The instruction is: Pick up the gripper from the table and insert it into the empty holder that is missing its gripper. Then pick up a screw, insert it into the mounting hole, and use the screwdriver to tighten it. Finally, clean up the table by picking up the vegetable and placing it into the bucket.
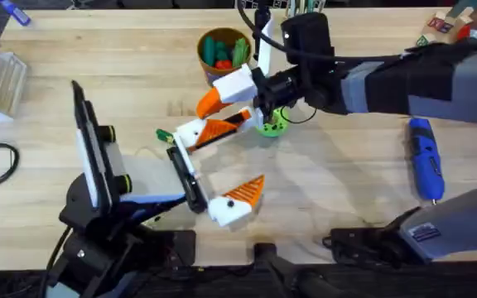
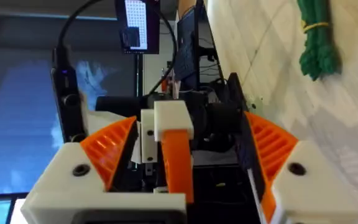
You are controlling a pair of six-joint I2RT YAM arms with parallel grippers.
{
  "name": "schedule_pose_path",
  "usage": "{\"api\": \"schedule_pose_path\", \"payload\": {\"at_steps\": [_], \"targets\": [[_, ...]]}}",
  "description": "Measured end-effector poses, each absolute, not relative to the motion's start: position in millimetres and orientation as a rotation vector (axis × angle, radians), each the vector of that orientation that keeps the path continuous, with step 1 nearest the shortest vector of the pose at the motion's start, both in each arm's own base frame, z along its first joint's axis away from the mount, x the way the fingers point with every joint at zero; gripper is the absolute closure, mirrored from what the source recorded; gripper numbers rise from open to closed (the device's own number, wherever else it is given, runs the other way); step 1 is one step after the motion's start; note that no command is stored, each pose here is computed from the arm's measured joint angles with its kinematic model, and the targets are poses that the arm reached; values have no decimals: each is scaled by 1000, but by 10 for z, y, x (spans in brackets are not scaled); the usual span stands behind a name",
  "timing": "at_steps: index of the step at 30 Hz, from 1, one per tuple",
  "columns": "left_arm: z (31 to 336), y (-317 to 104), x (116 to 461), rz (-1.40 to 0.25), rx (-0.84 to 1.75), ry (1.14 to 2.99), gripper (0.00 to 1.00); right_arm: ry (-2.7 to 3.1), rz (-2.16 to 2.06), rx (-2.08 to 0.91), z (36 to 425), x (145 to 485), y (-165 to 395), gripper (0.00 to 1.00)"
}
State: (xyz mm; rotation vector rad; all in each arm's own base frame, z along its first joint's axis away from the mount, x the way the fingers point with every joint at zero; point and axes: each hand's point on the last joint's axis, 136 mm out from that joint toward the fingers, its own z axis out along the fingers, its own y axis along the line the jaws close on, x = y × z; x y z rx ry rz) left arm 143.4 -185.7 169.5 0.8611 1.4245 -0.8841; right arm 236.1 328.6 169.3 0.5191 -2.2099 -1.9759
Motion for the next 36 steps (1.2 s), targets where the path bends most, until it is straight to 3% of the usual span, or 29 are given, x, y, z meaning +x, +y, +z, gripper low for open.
{"api": "schedule_pose_path", "payload": {"at_steps": [7,18,24,30,36], "targets": [[1692,-1900,1353,-923,900,1410,17,-2225,-1988,509,1696,2420,3249,9],[1692,-1907,1336,-932,908,1406,17,-2622,-2008,371,1609,3076,2878,9],[1693,-1907,1335,-932,908,1406,17,-3035,-1537,243,1483,3001,2476,9],[1693,-1907,1335,-932,908,1406,16,-3422,-1004,360,1501,3012,1978,8],[1693,-1907,1334,-932,908,1405,16,-3424,-659,503,1189,2852,1916,8]]}}
